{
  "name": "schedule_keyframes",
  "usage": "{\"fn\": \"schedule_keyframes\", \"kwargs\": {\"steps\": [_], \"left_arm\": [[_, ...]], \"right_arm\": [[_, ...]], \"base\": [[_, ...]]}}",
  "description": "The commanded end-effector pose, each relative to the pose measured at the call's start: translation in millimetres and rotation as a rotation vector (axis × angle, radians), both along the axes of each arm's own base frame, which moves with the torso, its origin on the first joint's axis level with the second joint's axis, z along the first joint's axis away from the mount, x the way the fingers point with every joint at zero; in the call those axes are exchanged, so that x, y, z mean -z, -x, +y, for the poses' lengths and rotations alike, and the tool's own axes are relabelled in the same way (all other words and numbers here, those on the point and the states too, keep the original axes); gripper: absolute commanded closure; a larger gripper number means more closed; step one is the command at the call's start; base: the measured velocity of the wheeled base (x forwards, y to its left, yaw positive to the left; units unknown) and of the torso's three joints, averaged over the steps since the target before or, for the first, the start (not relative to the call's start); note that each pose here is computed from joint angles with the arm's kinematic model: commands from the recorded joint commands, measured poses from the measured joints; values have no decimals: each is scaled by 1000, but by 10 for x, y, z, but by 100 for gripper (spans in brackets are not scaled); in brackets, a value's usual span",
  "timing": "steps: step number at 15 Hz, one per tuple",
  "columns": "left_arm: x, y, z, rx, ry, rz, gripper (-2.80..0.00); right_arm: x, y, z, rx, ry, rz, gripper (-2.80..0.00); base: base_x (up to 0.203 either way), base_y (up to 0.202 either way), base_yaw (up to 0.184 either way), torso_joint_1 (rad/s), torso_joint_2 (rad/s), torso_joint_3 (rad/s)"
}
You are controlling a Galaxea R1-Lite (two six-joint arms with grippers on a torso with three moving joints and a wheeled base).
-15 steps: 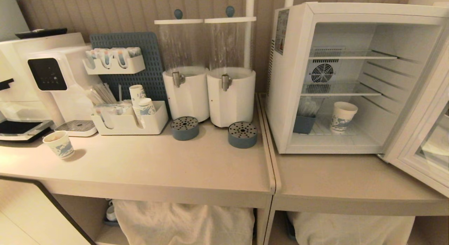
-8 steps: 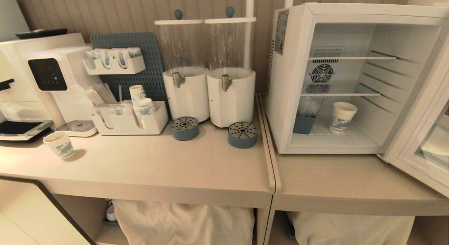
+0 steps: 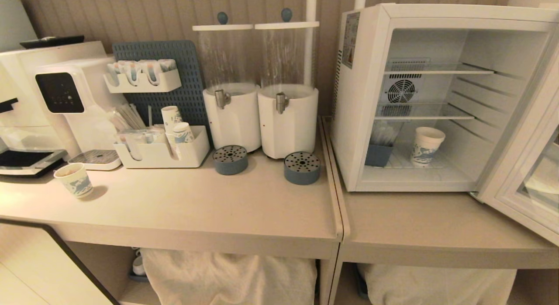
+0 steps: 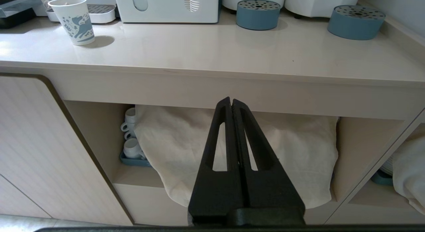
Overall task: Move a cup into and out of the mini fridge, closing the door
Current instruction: Close the freezer door
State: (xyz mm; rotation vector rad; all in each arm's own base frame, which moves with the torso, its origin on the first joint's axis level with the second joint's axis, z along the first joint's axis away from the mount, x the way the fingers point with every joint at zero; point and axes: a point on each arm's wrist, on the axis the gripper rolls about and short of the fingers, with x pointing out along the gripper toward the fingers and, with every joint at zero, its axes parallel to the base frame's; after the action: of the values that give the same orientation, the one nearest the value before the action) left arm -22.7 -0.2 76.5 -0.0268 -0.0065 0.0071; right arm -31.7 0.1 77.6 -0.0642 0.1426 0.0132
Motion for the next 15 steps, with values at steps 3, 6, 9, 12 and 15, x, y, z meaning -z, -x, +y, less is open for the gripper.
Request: {"fn": "schedule_keyframes", "kwargs": {"steps": [3, 6, 9, 12, 15], "left_arm": [[-3, 0, 0, 0, -1, 0, 0], [-3, 0, 0, 1, -1, 0, 0], [-2, 1, 0, 0, -1, -1, 0], [-2, 1, 0, 3, -1, -1, 0], [-3, -1, 0, 2, -3, 0, 0]], "right_arm": [[3, 24, 1, 1, -40, 34, 0], [0, 21, -4, 21, -40, 27, 0], [0, 21, -4, 21, -40, 27, 0], [1, 21, -3, 20, -40, 28, 0], [1, 21, -4, 21, -40, 28, 0]], "base": [[0, 0, 0, 0, 0, 0], [-132, 0, 2, 2, 6, 3], [-179, 0, 1, 4, 3, 4], [-32, 0, -1, 1, 0, 0], [0, 0, 0, 0, 0, 0]]}}
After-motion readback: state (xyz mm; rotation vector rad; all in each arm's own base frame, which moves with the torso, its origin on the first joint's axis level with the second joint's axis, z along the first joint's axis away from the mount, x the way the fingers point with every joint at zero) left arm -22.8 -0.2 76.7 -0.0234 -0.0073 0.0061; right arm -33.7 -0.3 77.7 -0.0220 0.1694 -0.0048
